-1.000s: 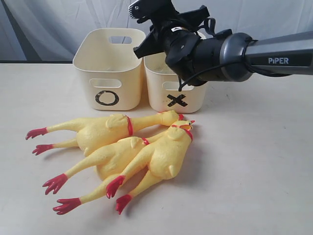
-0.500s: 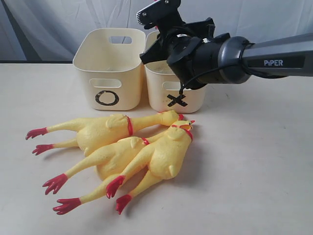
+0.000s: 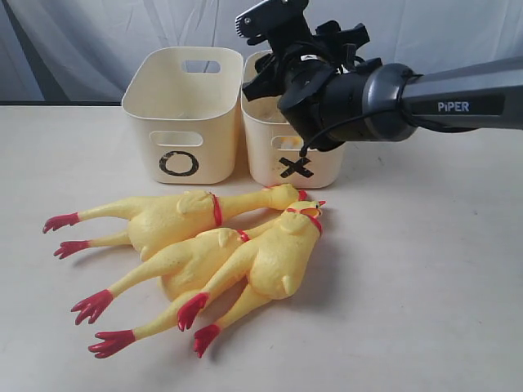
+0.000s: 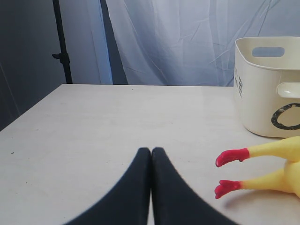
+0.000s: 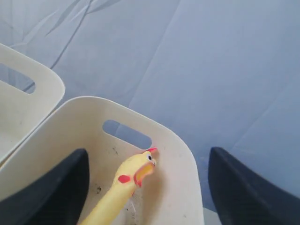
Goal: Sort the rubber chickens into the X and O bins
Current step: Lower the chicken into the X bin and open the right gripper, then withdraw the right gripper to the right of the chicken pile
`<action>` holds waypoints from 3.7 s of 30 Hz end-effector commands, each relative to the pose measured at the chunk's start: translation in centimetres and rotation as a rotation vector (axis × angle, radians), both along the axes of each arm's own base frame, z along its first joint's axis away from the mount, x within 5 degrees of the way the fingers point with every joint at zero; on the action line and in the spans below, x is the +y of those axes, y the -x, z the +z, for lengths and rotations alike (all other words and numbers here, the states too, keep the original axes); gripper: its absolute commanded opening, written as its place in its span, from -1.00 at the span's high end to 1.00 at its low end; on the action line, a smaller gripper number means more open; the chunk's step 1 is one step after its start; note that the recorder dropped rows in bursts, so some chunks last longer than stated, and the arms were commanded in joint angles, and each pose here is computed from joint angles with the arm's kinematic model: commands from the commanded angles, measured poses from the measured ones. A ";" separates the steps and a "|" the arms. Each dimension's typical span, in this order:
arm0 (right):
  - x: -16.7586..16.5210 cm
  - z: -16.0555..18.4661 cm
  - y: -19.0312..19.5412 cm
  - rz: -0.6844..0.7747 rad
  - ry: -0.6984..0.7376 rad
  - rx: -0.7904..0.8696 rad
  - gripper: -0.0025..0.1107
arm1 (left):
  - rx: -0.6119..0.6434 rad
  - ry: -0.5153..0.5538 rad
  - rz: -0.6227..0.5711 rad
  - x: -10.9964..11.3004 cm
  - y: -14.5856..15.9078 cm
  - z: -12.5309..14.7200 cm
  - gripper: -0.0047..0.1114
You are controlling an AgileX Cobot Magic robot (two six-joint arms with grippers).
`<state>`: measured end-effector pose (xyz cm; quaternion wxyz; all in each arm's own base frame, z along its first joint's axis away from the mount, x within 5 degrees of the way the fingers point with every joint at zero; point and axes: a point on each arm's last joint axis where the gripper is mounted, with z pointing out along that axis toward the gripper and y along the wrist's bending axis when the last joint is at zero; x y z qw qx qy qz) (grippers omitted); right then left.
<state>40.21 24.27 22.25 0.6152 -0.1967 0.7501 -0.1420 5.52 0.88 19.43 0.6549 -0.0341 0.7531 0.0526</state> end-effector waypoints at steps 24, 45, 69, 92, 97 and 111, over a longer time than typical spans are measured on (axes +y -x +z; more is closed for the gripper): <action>1.9 10.8 10.3 -0.027 0.139 0.078 -0.23 | 0.002 -0.011 0.006 0.1 0.0 -0.2 0.91; 3.9 8.2 14.7 0.009 0.253 0.115 0.97 | 0.003 -0.015 0.006 0.1 0.0 -0.1 0.91; -2.7 6.6 22.4 0.350 -0.393 0.245 0.97 | 0.003 -0.015 0.006 0.1 0.0 -0.1 0.91; -10.2 -3.2 27.4 -0.026 -1.062 0.587 0.97 | 0.003 -0.015 0.006 0.1 0.0 -0.1 0.91; -10.3 -3.8 27.8 -0.047 -1.098 0.636 0.97 | 0.003 -0.015 0.006 0.1 0.0 -0.1 0.91; -12.1 -3.4 24.9 -0.047 -0.994 0.679 0.97 | 0.003 -0.015 0.006 0.1 0.0 -0.1 0.91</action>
